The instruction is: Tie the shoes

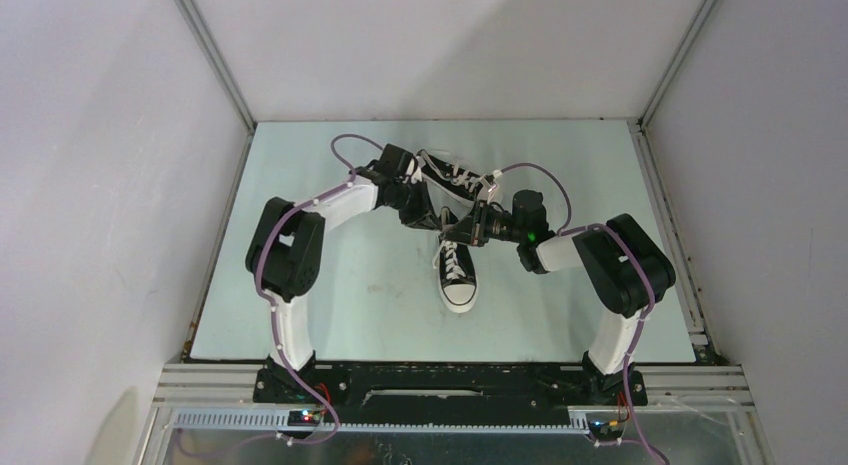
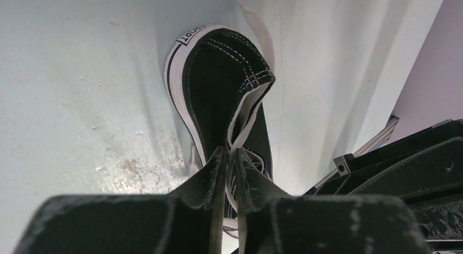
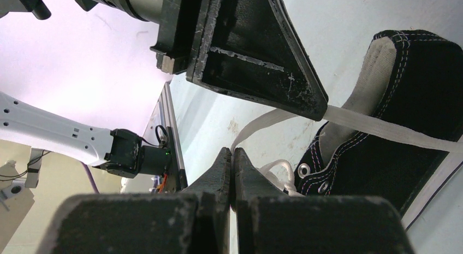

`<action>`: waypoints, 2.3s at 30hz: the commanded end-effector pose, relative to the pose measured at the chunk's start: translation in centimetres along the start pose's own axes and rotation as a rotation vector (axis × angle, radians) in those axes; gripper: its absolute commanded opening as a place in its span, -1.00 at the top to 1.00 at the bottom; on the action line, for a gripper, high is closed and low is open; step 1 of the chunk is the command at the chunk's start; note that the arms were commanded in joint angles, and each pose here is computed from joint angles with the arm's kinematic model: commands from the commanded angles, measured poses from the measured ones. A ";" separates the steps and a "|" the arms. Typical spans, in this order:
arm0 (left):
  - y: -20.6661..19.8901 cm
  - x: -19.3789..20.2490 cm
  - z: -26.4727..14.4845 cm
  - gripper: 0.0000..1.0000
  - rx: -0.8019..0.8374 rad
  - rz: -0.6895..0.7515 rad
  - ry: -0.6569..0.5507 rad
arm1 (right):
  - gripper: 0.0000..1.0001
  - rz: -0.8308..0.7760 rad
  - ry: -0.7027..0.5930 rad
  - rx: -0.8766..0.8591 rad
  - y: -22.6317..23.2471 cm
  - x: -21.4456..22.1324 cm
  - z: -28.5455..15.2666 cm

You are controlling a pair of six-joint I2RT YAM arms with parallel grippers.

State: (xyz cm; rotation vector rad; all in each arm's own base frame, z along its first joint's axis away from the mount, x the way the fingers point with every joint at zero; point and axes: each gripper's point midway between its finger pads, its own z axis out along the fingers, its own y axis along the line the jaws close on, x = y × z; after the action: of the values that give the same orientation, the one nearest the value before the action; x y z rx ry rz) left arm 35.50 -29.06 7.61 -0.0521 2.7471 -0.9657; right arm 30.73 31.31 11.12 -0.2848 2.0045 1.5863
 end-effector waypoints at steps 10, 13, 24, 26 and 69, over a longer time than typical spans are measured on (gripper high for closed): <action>-0.6 -0.2 -2.0 1.00 -0.006 0.044 -0.046 | 1.00 -0.076 -0.042 -0.037 1.8 -2.1 -0.2; -0.5 -0.1 -2.9 1.00 -0.015 0.055 -0.078 | 1.00 -0.069 -0.048 -0.029 1.6 -2.2 -0.3; -0.2 1.8 -3.6 1.00 -0.001 0.041 -0.112 | 1.00 -0.049 -0.054 -0.034 1.4 -2.4 -0.4; -0.6 2.1 -3.6 1.00 -0.001 0.046 -0.114 | 1.00 -0.044 -0.056 -0.033 1.3 -2.5 -0.4; -1.2 3.8 -6.1 0.76 0.017 0.099 -0.443 | 1.00 -0.040 -0.055 -0.034 1.4 -2.4 -0.3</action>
State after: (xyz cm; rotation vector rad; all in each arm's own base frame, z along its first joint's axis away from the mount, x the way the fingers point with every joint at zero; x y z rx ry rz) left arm 29.22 -26.58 9.93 -0.0589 2.4394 -0.8168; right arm 31.30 30.66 11.11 -0.2399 2.0162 1.5859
